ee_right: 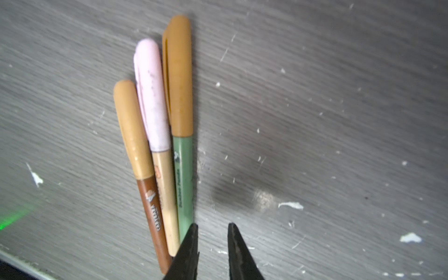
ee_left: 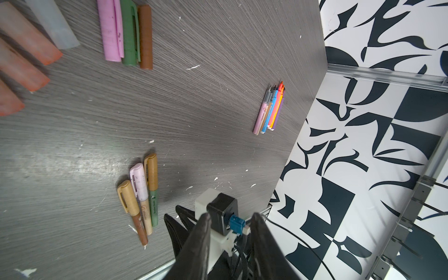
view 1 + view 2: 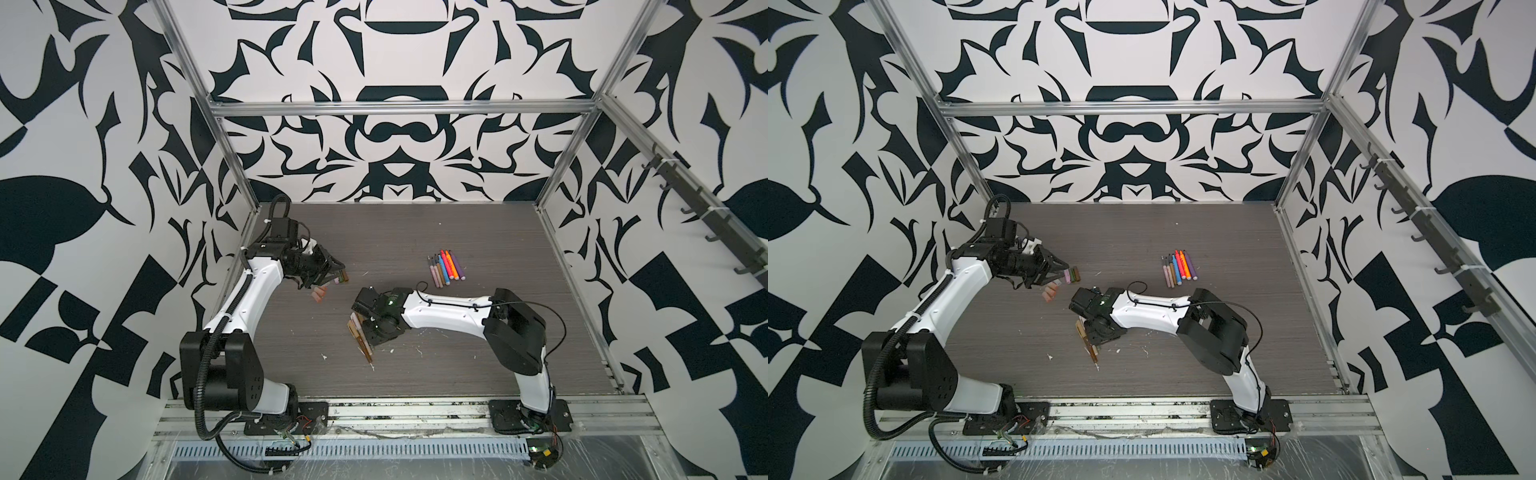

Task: Remove pen caps from pens
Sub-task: Pick up the pen from the bottom-center of the table.

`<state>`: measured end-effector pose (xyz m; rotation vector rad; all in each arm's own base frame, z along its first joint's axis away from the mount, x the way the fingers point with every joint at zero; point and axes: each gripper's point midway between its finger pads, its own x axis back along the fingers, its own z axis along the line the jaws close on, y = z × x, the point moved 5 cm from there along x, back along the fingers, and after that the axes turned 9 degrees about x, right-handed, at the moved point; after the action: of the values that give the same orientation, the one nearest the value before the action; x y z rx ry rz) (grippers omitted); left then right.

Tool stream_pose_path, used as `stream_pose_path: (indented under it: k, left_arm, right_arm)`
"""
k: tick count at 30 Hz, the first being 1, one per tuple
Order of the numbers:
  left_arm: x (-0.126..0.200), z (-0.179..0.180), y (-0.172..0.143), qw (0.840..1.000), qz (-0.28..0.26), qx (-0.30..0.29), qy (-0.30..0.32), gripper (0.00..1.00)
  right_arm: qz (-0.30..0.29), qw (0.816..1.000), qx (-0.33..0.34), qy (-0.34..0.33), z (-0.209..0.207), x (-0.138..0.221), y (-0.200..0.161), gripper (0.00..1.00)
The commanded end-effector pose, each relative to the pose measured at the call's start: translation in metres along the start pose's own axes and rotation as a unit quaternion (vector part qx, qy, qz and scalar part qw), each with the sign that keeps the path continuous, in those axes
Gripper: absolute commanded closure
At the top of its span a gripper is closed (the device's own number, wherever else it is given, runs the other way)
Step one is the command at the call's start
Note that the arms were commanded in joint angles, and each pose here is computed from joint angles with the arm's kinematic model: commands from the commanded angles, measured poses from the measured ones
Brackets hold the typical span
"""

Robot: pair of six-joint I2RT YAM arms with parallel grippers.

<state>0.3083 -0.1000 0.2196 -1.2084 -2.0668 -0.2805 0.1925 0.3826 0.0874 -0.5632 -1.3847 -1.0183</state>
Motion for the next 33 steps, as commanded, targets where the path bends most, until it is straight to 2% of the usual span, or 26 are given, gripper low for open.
stream_pose_path:
  k: [1,14,26,33]
  left_arm:
    - [0.004,-0.001,-0.003,1.000,0.001,0.003,-0.005,0.68]
    - [0.004,0.000,-0.003,1.000,-0.001,0.004,-0.004,0.68]
    - [0.004,-0.001,-0.005,1.000,0.005,0.006,-0.005,0.68]
    - [0.003,0.000,-0.005,1.000,0.010,0.008,-0.007,0.68]
  right_arm:
    - [-0.006,0.999,0.021,0.026,0.013,0.008,0.008,0.75]
    - [0.013,0.999,0.017,0.027,0.010,-0.003,0.007,0.74]
    - [0.032,0.997,-0.016,-0.074,-0.023,0.000,0.001,0.80]
    - [0.050,0.997,-0.006,-0.064,-0.020,-0.010,-0.001,0.80]
